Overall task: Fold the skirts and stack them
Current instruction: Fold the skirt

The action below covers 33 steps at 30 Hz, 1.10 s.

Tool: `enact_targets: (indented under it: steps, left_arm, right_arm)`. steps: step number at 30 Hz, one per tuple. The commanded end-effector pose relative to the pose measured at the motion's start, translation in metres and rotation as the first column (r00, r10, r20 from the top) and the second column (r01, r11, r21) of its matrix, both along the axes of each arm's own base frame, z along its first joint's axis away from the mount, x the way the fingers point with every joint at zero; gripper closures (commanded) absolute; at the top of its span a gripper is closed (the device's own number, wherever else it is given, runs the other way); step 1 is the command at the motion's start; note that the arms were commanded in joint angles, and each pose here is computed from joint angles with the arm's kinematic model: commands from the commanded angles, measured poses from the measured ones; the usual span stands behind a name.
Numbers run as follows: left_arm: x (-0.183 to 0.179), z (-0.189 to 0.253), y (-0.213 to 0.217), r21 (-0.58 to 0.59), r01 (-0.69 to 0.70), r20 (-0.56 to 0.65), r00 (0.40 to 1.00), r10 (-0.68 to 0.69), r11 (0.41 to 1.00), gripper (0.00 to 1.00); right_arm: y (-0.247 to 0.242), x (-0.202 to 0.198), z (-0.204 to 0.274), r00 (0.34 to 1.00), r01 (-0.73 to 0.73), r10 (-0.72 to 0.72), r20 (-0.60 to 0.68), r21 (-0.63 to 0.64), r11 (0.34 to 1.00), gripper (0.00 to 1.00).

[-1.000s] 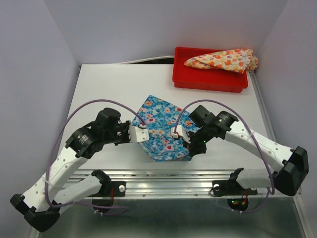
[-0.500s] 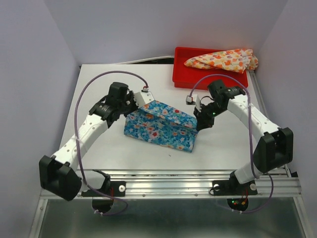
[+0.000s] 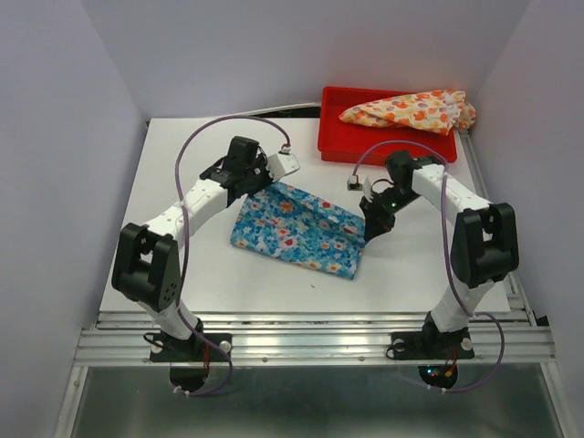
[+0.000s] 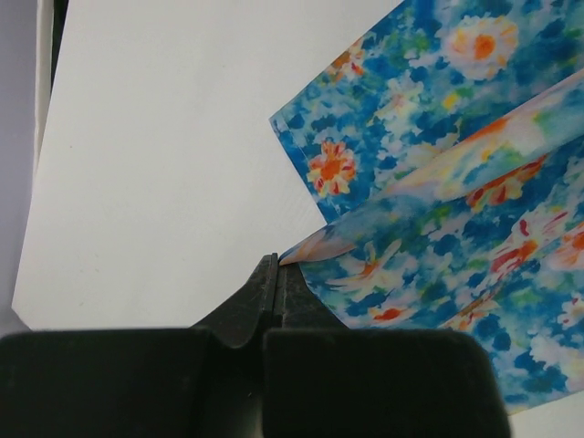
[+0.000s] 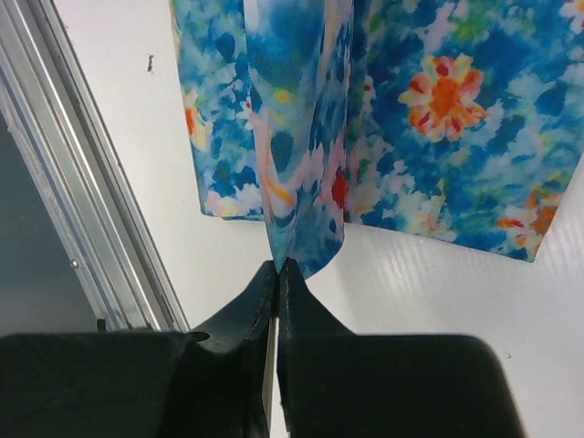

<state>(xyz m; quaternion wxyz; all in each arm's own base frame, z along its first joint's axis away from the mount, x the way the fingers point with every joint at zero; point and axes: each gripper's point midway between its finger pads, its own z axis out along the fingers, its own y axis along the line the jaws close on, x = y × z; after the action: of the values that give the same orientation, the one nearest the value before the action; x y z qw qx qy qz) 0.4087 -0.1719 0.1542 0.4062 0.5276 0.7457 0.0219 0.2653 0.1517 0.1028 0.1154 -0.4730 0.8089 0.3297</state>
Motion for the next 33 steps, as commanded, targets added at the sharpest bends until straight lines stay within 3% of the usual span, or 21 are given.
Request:
enact_targets:
  steps: [1, 9, 10, 12, 15, 16, 17, 20, 23, 25, 28, 31, 33]
  left_arm:
    - [0.045, 0.029, 0.009, -0.03, -0.077, 0.128, 0.988, 0.08, 0.997, 0.99]
    - [0.069, 0.011, 0.006, -0.031, -0.092, 0.111, 0.989, 0.095, 0.995, 0.98]
    - [0.074, 0.013, 0.004, -0.036, -0.091, 0.121, 0.988, 0.095, 0.995, 0.92]
    - [0.079, 0.005, 0.004, -0.039, -0.111, 0.111, 0.987, 0.115, 0.993, 0.76]
    - [0.085, 0.015, 0.007, -0.056, -0.148, 0.128, 0.98, 0.154, 0.987, 0.32]
    - [0.085, 0.021, 0.01, -0.079, -0.171, 0.121, 0.976, 0.179, 0.982, 0.12]
    - [0.082, 0.035, 0.015, -0.108, -0.18, 0.122, 0.974, 0.193, 0.978, 0.1]
    - [0.055, 0.063, 0.023, -0.206, -0.201, 0.039, 0.976, 0.213, 0.958, 0.09]
    - [0.004, 0.051, 0.044, -0.207, -0.238, -0.096, 0.97, 0.223, 0.949, 0.12]
    - [-0.014, 0.055, 0.051, -0.211, -0.241, -0.122, 0.968, 0.219, 0.947, 0.14]
    - [-0.07, 0.009, 0.062, -0.14, -0.222, -0.264, 0.948, 0.179, 0.965, 0.26]
    - [-0.104, -0.021, 0.074, -0.056, -0.162, -0.318, 0.938, 0.137, 0.985, 0.34]
    - [-0.111, -0.034, 0.084, -0.003, -0.153, -0.326, 0.934, 0.144, 0.988, 0.44]
  right_arm:
    - [-0.006, 0.025, 0.0, 0.999, 0.048, -0.048, 0.012, 0.01, 0.999, 0.98]
    - [-0.015, 0.055, -0.01, 0.995, 0.101, -0.101, 0.018, -0.004, 0.995, 0.93]
    - [-0.015, 0.058, -0.012, 0.994, 0.109, -0.108, 0.024, -0.012, 0.994, 0.88]
    - [-0.016, 0.064, -0.02, 0.991, 0.13, -0.13, 0.014, -0.026, 0.991, 0.5]
    - [-0.017, 0.066, -0.026, 0.988, 0.15, -0.151, -0.019, -0.051, 0.987, 0.35]
    - [-0.018, 0.07, -0.025, 0.988, 0.155, -0.155, -0.007, -0.055, 0.986, 0.33]
    - [-0.022, 0.074, -0.022, 0.984, 0.177, -0.177, 0.003, -0.061, 0.982, 0.32]
    - [-0.021, 0.089, -0.012, 0.972, 0.234, -0.232, 0.047, -0.059, 0.97, 0.31]
    - [-0.015, 0.104, -0.011, 0.961, 0.275, -0.274, 0.038, -0.04, 0.961, 0.32]
    - [-0.013, 0.109, -0.01, 0.956, 0.294, -0.293, 0.031, -0.033, 0.955, 0.33]
    - [-0.011, 0.115, -0.022, 0.952, 0.305, -0.305, 0.004, -0.033, 0.952, 0.38]
    - [-0.009, 0.113, -0.031, 0.95, 0.308, -0.309, -0.037, -0.036, 0.951, 0.49]
    - [-0.006, 0.105, -0.041, 0.951, 0.294, -0.296, -0.09, -0.034, 0.955, 0.57]
